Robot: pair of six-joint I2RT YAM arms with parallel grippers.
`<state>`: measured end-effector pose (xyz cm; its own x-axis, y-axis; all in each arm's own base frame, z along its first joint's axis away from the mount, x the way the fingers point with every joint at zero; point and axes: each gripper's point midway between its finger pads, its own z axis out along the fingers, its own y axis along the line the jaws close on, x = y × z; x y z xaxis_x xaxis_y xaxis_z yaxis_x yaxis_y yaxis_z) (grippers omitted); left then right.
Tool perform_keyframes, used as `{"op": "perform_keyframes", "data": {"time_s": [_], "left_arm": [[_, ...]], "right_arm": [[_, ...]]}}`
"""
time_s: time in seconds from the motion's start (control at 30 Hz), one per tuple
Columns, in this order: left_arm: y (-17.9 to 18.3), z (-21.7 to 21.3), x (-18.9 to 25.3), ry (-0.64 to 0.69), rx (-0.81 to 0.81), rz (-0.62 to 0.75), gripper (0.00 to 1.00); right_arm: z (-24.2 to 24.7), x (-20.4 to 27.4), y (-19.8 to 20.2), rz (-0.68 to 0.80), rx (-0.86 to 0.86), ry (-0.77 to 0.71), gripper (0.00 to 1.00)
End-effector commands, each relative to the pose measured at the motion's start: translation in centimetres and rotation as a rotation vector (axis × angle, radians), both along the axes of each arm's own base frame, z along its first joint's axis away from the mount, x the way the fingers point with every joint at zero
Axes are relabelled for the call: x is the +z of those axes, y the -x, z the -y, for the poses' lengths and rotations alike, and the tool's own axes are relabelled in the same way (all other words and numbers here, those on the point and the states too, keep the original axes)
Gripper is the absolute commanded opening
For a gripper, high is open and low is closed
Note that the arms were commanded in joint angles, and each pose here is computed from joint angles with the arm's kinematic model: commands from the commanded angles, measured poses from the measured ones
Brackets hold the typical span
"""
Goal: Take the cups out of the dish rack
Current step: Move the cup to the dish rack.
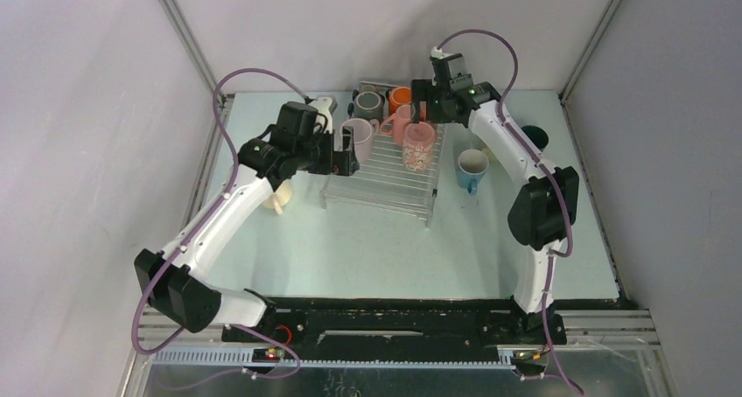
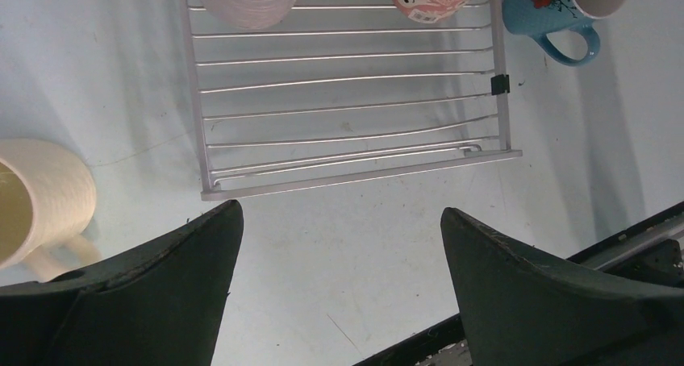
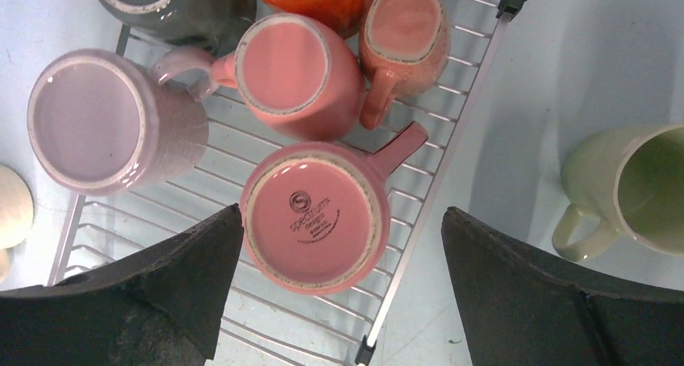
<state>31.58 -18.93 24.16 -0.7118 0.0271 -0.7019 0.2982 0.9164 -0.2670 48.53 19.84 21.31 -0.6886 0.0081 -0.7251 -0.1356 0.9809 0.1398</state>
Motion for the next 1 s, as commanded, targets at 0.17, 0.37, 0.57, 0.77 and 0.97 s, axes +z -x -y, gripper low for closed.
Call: {"op": "perform_keyframes", "data": {"time_s": [0.17, 0.37, 0.57, 0.77, 0.97], "left_arm": [[-0.1, 1.3, 0.0, 0.018, -0.018, 0.011, 1.0], [0.1, 1.8, -0.3, 0.018, -0.023, 0.0, 1.0], [0.2, 2.4, -0.5, 0.014, -0.032, -0.005, 1.0], [0.4, 3.0, -0.9, 0.015, -0.038, -0.016, 1.0], [0.4, 3.2, -1.1, 0.013, -0.038, -0.022, 1.0]], "right_arm": [[2.9, 1.9, -2.5, -0.04, -0.147, -0.092, 1.0], [4.4, 0.3, -3.4, -0.112, -0.26, -0.132, 0.96], [5.7, -0.7, -4.0, -0.154, -0.368, -0.245, 0.82], [4.7, -1.2, -4.5, -0.177, -0.399, -0.358, 0.7], [4.3, -2.7, -4.5, -0.199, -0.427, -0.418, 0.66]]}}
